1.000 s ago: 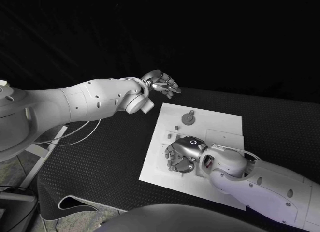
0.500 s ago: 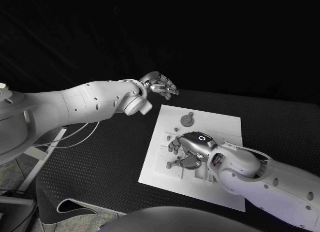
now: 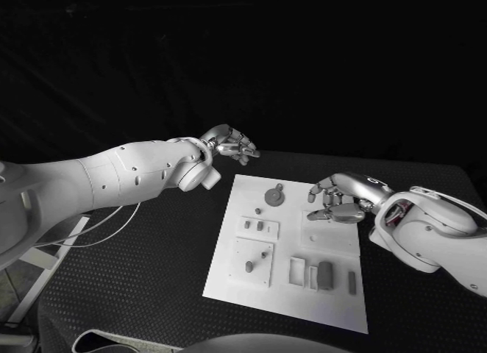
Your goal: Assemble the parts on the task board
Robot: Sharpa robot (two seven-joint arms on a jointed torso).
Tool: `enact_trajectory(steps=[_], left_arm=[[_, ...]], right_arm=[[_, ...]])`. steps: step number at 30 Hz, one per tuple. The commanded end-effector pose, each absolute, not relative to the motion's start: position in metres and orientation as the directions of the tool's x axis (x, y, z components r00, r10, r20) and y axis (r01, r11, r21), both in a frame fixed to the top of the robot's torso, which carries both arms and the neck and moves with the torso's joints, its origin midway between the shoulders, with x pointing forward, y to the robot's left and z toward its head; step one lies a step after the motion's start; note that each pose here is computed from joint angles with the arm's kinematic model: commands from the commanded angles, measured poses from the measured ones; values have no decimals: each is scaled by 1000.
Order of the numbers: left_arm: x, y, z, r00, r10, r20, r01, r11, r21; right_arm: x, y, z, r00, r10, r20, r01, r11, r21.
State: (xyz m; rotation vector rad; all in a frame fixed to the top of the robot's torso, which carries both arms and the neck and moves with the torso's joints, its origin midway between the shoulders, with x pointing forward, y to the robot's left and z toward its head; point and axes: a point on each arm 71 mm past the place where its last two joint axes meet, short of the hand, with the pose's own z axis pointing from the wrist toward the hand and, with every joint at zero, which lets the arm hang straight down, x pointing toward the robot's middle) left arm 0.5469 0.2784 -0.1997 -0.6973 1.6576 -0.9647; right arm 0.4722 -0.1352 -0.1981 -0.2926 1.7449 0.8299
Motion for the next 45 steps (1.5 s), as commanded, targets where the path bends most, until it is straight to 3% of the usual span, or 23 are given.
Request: enact_trajectory(steps=[1, 9, 14, 19, 23, 33, 45], left_arm=[[547, 276, -200, -291, -827, -481, 31, 494, -869], [545, 279, -200, -290, -828, -480, 26, 494, -869], [544, 280, -200, -288, -829, -480, 27, 494, -869], [544, 279, -200, -290, -829, -479, 28, 493, -870], [543, 275, -199, -297, -828, -476, 38, 488, -872], [543, 272, -199, -304, -827, -474, 42, 485, -873], [542, 271, -200, -316, -824, -470, 38, 484, -874]], right_arm=[[473, -153, -205, -458, 225, -860, -488, 745, 454], [469, -189, -216, -584, 259, -769, -305, 809, 503], [459, -195, -225, -621, 202, -757, -263, 857, 444], [449, -201, -241, -727, 173, -665, -154, 902, 403], [442, -208, -254, -760, 185, -623, -94, 917, 387], [426, -188, -277, -793, 210, -572, -56, 909, 412], [428, -172, -286, -789, 180, -588, -86, 915, 395]])
